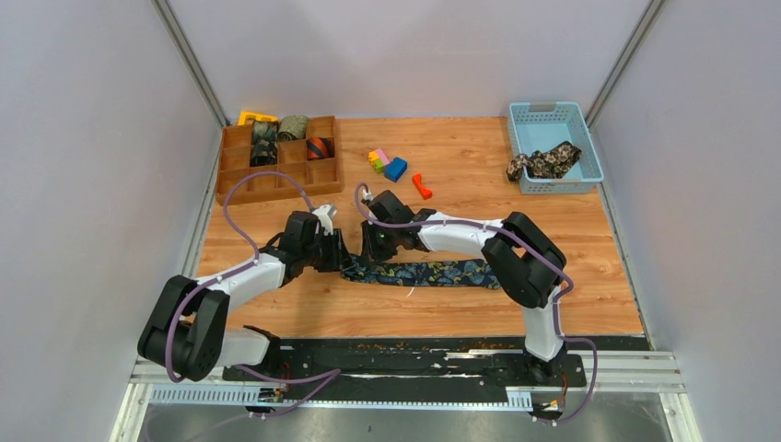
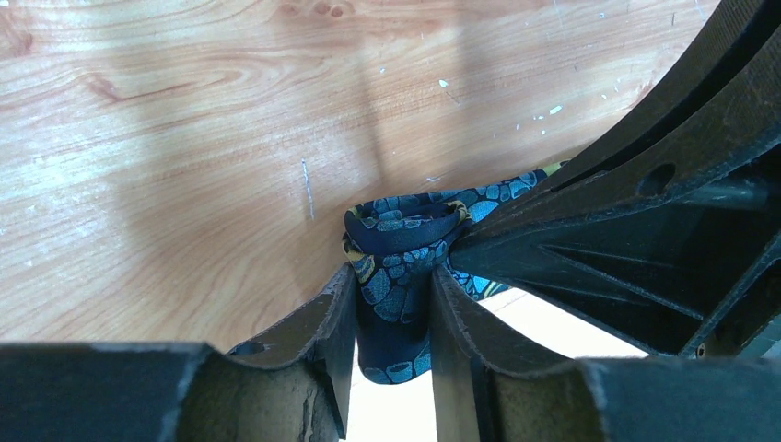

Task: Roll the ties
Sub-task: Roll the tie at the center of the board.

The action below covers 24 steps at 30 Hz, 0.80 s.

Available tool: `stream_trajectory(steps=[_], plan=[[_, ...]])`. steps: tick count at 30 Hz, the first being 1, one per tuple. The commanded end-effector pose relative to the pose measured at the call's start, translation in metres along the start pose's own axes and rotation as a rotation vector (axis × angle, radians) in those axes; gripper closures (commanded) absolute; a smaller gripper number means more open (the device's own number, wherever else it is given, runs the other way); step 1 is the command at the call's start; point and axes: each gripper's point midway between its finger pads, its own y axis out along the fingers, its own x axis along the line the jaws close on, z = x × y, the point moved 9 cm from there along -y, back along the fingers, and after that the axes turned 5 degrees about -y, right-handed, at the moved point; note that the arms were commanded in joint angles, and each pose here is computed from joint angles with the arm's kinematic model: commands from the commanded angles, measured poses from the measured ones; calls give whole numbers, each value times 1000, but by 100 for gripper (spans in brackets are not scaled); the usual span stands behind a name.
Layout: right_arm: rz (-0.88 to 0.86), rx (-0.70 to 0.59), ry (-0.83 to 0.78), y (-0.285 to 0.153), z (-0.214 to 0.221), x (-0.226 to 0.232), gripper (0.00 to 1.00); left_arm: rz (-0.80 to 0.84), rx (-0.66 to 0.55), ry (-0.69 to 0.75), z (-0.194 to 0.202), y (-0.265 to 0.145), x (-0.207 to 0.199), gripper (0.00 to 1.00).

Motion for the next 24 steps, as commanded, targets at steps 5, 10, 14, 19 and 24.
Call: stream_trajectory(steps=[5,10,14,19,24], plan=[[6,-28,-12,-8,-7,3,100,-22,11,5,1,1,4,67],[5,-56,-25,-21,-12,9,100,-78,2,23,0,-4,7,68],[11,-81,-33,-32,-14,12,100,-136,-7,42,-2,-9,10,70],[12,-101,-37,-40,-16,14,100,-186,-24,63,-6,-16,11,71],[6,-118,-33,-44,-15,14,92,-232,-41,83,-9,-23,11,72]])
